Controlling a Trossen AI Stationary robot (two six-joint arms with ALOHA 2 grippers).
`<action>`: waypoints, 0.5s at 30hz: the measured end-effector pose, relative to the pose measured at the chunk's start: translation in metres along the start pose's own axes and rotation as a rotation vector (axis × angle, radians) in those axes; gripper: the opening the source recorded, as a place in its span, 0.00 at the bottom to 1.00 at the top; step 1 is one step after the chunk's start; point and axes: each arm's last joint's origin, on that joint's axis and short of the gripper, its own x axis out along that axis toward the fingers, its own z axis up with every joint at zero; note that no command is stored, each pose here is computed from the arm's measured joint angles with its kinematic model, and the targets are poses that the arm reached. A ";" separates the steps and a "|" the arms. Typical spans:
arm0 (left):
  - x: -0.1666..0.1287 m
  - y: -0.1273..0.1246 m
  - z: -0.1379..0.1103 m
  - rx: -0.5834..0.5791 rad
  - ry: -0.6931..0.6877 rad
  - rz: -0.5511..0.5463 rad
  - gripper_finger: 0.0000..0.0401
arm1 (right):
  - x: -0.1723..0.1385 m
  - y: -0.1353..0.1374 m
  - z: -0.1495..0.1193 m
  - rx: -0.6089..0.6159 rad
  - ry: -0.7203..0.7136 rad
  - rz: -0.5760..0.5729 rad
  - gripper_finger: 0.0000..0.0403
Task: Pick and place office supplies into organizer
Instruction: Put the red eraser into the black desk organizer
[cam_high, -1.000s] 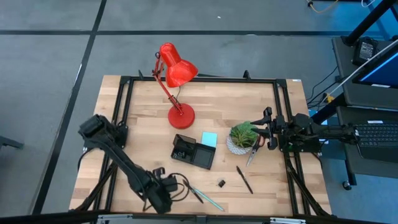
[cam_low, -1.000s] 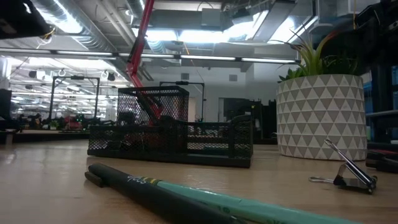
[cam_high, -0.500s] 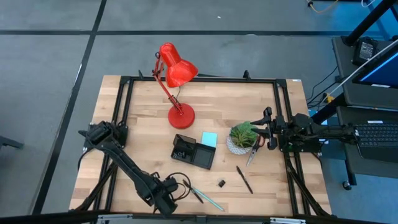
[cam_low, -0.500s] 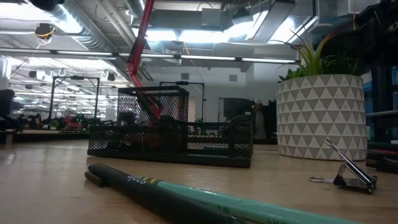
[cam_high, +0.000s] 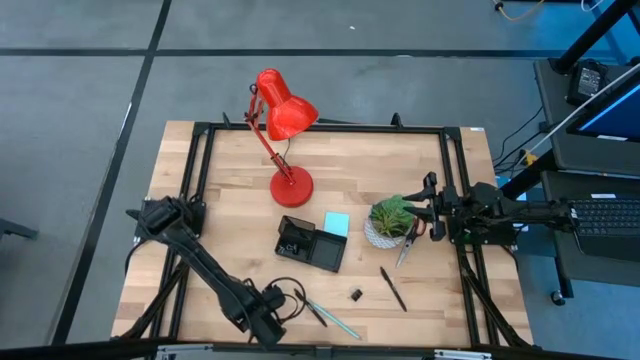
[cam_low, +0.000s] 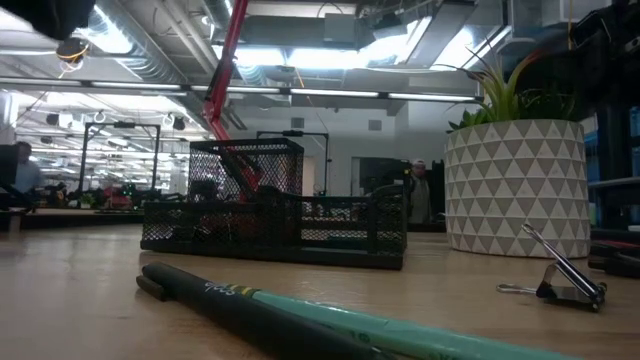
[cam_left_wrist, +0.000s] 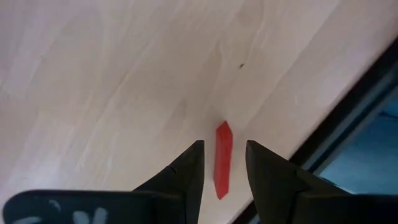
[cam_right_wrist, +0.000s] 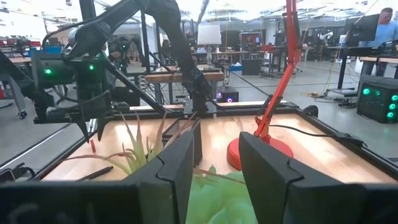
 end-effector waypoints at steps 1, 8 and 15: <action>0.003 0.000 0.000 0.002 0.005 0.006 0.28 | 0.000 0.000 0.000 0.000 0.001 -0.001 0.33; 0.014 -0.001 0.000 0.004 0.032 0.031 0.28 | 0.000 0.000 0.000 0.000 0.002 0.000 0.33; 0.016 -0.001 0.000 0.004 0.031 0.030 0.24 | 0.000 0.000 0.000 0.001 0.005 0.000 0.33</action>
